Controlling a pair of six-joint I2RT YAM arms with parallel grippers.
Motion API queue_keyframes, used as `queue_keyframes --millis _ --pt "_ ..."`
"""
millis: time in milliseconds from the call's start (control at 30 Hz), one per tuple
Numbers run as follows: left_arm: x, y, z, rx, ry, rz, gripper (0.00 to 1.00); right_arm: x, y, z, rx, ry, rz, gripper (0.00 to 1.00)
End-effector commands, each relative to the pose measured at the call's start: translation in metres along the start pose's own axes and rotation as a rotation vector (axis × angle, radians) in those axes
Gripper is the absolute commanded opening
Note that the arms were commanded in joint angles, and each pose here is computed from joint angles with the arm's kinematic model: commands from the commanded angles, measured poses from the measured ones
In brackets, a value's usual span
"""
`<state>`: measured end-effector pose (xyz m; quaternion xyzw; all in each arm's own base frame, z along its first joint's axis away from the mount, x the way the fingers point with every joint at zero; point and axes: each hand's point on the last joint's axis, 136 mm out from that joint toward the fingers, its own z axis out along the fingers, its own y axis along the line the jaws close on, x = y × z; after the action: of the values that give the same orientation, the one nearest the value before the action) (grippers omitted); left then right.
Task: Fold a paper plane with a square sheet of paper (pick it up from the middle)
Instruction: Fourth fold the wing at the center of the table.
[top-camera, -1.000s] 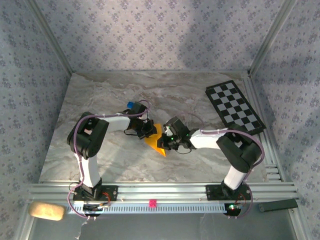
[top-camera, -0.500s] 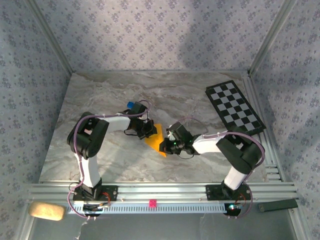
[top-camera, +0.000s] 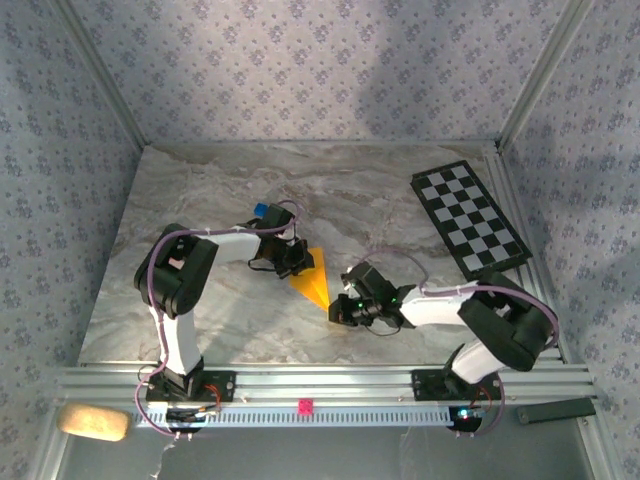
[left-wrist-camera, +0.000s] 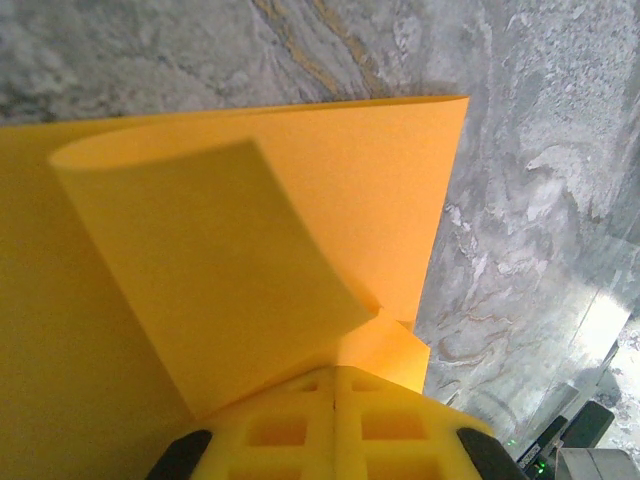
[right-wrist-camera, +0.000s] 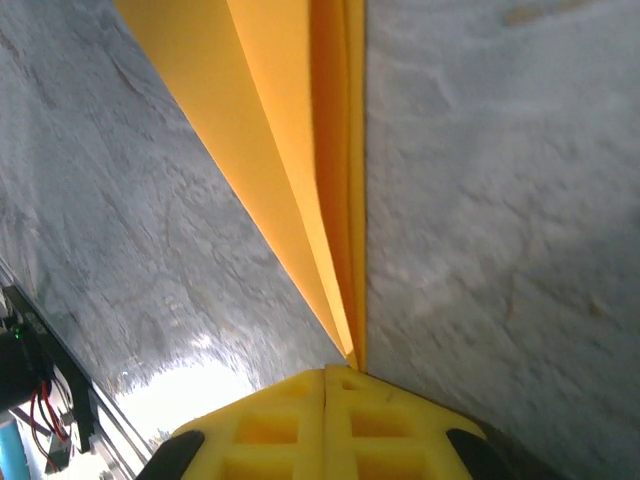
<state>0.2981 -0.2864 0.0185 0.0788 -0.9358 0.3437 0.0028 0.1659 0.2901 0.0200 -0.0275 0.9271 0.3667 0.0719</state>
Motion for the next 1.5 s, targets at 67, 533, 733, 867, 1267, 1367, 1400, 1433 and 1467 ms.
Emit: queue_keyframes --millis 67,533,733,867,1267,1367,1400,1433,1467 --pt "0.003 0.039 0.010 -0.129 -0.007 -0.045 0.00 0.004 0.001 -0.024 0.032 -0.008 0.013 0.07" --pt "0.003 0.038 0.012 -0.122 -0.003 -0.047 0.00 -0.091 0.048 -0.008 -0.040 -0.094 0.051 0.06" --pt "0.002 0.036 0.011 -0.121 -0.007 -0.046 0.00 -0.099 0.043 0.014 -0.052 -0.066 0.094 0.07" --pt "0.003 0.037 0.011 -0.123 -0.002 -0.045 0.00 -0.098 0.031 0.024 -0.030 -0.048 0.117 0.07" --pt "-0.003 0.029 0.007 -0.111 -0.017 -0.018 0.00 -0.052 -0.025 0.032 0.090 0.031 0.186 0.05" --pt "-0.010 0.018 0.001 -0.087 -0.035 0.008 0.01 -0.051 -0.027 0.032 0.105 0.041 0.183 0.05" --pt "-0.013 0.015 -0.002 -0.081 -0.042 0.018 0.02 -0.050 -0.029 0.032 0.113 0.045 0.184 0.04" --pt "-0.017 0.010 -0.004 -0.068 -0.050 0.026 0.03 -0.050 -0.030 0.032 0.117 0.045 0.182 0.04" --pt "-0.019 0.005 -0.007 -0.054 -0.053 0.036 0.04 -0.051 -0.031 0.032 0.123 0.045 0.186 0.04"
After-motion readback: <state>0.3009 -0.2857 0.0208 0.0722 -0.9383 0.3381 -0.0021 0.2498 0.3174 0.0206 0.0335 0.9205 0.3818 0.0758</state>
